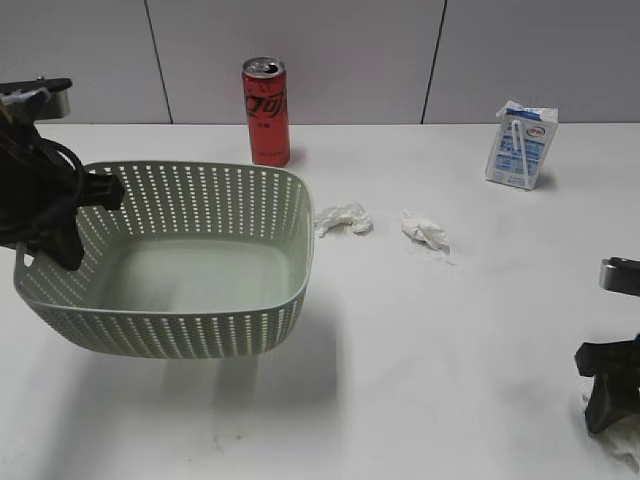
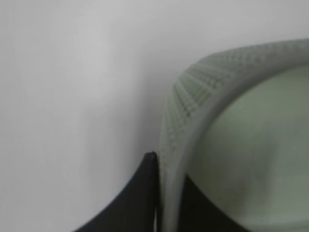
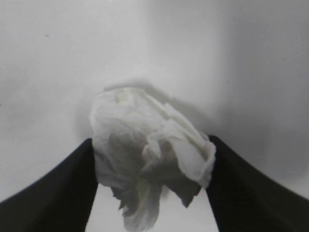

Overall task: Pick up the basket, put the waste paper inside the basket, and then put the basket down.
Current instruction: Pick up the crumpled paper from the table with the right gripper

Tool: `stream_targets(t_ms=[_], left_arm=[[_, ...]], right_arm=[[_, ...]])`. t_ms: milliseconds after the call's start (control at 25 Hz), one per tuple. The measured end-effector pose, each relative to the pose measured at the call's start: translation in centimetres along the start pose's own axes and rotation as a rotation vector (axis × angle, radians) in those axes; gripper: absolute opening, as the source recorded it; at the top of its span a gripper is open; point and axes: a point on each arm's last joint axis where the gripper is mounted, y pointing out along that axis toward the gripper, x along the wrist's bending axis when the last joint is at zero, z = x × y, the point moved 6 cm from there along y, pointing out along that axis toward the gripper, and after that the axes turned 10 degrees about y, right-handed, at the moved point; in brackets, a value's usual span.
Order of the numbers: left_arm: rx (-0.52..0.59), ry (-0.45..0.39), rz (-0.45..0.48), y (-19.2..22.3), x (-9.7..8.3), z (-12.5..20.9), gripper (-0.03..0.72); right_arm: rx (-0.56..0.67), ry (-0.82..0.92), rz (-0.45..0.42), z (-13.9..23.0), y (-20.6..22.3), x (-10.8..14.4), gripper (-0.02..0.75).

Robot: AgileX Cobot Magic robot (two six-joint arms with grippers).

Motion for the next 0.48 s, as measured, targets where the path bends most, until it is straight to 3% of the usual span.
stream_targets(t_ms=[120, 280, 480], left_arm=[[0.001, 0.001, -0.002, 0.0, 0.03, 0.01, 0.006], [0.001, 0.002, -0.003, 0.0, 0.04, 0.01, 0.006], [0.002, 0.002, -0.003, 0.0, 0.04, 0.03, 0.006]], right_arm=[[0.0, -0.001, 0.002, -0.38, 0.09, 0.13, 0.364], [-0.006, -0.002, -0.004, -0.68, 0.09, 0.32, 0.081], [-0.043, -0.058, -0.022, -0.67, -0.63, 0.75, 0.048]])
